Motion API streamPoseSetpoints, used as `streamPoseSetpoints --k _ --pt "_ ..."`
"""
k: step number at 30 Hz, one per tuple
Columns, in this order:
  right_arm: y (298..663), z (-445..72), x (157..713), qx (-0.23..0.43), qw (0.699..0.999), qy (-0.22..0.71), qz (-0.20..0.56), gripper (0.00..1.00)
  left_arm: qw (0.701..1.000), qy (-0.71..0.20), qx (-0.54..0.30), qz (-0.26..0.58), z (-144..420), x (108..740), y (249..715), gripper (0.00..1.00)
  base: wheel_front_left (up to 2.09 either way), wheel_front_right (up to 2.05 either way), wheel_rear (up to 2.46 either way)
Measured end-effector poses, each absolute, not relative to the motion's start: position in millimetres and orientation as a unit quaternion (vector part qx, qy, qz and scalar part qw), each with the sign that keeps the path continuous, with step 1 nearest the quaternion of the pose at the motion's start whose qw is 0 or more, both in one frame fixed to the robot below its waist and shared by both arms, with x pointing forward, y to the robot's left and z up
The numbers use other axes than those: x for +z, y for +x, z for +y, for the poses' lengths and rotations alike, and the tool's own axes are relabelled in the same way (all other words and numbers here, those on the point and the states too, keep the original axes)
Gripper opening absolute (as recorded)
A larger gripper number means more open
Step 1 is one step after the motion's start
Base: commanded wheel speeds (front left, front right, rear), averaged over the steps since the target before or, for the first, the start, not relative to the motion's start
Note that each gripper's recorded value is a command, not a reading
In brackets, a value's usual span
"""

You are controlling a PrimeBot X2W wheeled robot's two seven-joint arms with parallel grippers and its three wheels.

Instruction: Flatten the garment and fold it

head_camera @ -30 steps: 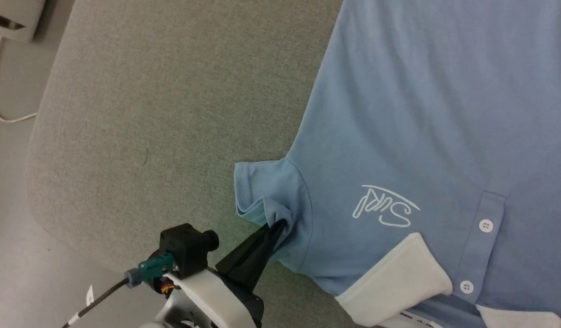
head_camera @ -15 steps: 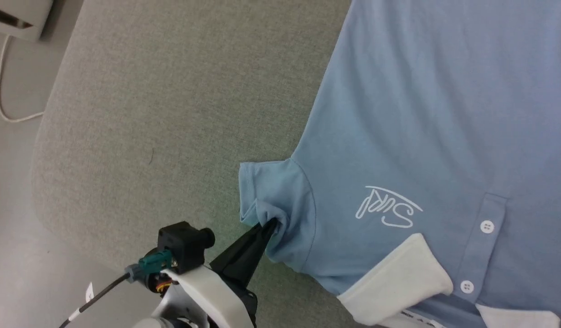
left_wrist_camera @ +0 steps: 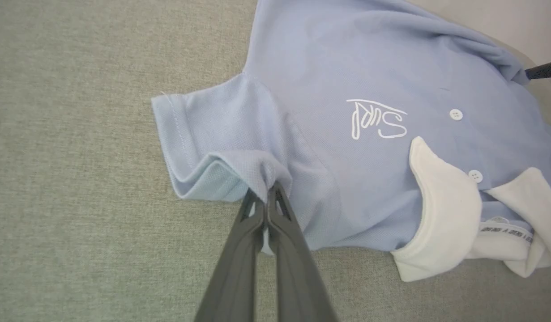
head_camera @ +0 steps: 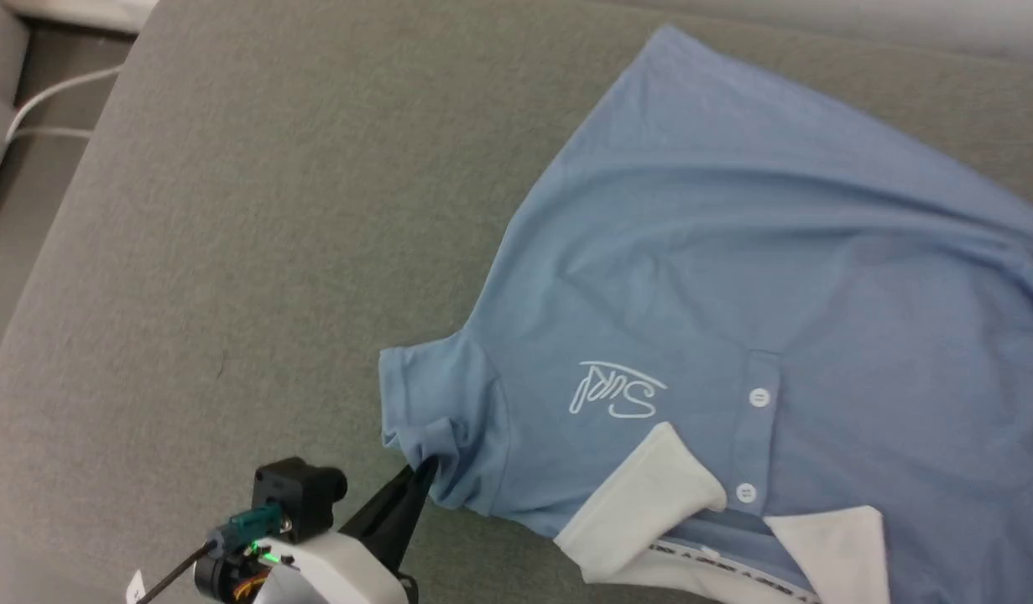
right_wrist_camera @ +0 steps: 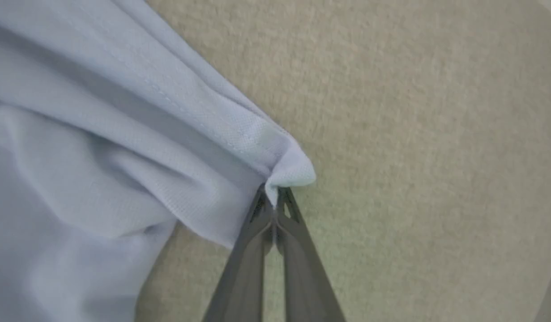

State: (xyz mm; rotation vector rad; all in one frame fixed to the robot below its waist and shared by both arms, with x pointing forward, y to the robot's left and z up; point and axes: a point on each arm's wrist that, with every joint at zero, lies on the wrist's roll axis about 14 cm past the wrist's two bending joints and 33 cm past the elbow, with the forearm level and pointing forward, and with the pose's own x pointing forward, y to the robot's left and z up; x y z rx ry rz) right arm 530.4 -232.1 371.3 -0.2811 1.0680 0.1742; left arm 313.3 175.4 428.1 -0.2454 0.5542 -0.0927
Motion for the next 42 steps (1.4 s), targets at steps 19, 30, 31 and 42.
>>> streamPoseSetpoints --k 19,30,31,42 --pt "309 -296 428 0.013 0.853 -0.037 0.520 0.00 0.965 -0.111 -0.099 0.217 152 461 302 0.00 0.00 0.00 0.00" --pt "271 -280 403 0.014 0.826 -0.015 0.563 0.00 0.965 -0.114 -0.100 0.216 151 461 305 0.00 0.00 0.00 0.00" --pt "276 -279 404 0.016 0.831 -0.017 0.555 0.24 0.965 -0.114 -0.099 0.215 152 462 306 0.00 0.00 0.00 0.00" --pt "384 -214 458 0.128 0.885 -0.063 0.443 1.00 0.964 -0.119 -0.090 0.220 154 459 310 0.00 0.00 0.00 0.00"
